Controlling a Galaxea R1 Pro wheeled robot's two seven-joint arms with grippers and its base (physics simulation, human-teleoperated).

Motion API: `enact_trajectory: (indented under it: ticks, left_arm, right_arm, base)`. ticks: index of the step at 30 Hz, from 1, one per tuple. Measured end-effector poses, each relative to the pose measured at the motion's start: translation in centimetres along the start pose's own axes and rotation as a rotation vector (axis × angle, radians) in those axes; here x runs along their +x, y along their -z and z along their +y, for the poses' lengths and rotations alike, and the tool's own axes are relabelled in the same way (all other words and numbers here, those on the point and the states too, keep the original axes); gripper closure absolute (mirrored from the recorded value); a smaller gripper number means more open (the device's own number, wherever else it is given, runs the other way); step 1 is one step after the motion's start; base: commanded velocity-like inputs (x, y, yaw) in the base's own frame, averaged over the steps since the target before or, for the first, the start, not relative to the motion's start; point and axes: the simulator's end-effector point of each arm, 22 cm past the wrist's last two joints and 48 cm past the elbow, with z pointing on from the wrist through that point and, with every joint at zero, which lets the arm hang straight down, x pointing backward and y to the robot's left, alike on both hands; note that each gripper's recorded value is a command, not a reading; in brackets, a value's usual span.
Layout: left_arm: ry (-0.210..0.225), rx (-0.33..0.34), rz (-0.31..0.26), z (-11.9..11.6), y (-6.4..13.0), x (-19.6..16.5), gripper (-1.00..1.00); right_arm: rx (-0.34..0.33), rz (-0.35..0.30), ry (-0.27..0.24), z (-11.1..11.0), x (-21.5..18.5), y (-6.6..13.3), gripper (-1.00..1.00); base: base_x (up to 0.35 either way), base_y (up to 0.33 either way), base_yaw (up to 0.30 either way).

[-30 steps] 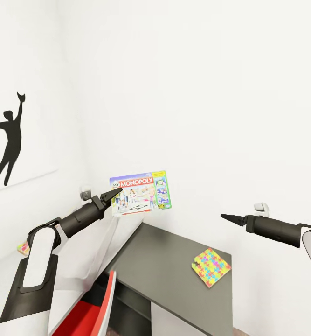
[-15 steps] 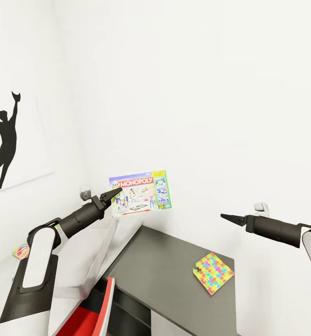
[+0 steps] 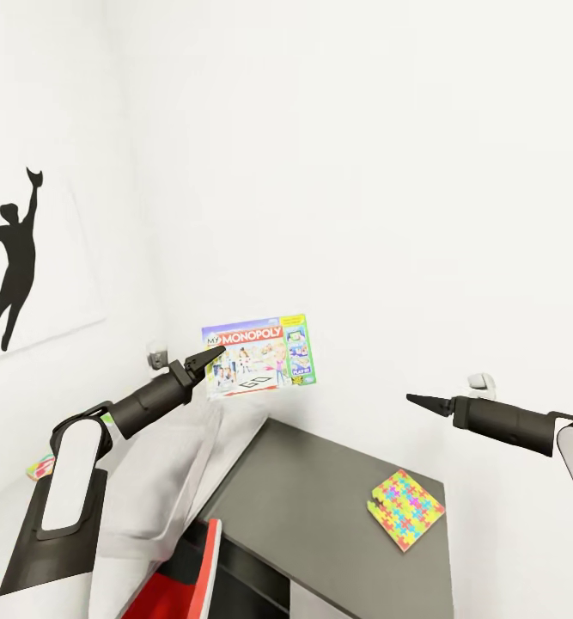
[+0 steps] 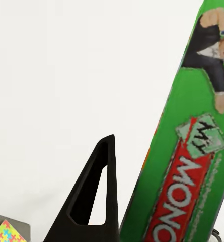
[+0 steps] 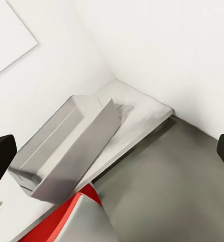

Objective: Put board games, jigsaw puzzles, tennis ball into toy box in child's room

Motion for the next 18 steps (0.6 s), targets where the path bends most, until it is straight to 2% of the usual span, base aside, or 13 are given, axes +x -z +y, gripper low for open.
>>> enact_trajectory:
  ticks: [18]
  left_arm:
    - [0.0, 0.002, 0.001, -0.05, 0.02, 0.01, 1.0]
  right_arm:
    - [0.0, 0.0, 0.0, 0.02, -0.01, 0.02, -1.0]
  base:
    - [0.028, 0.031, 0.0]
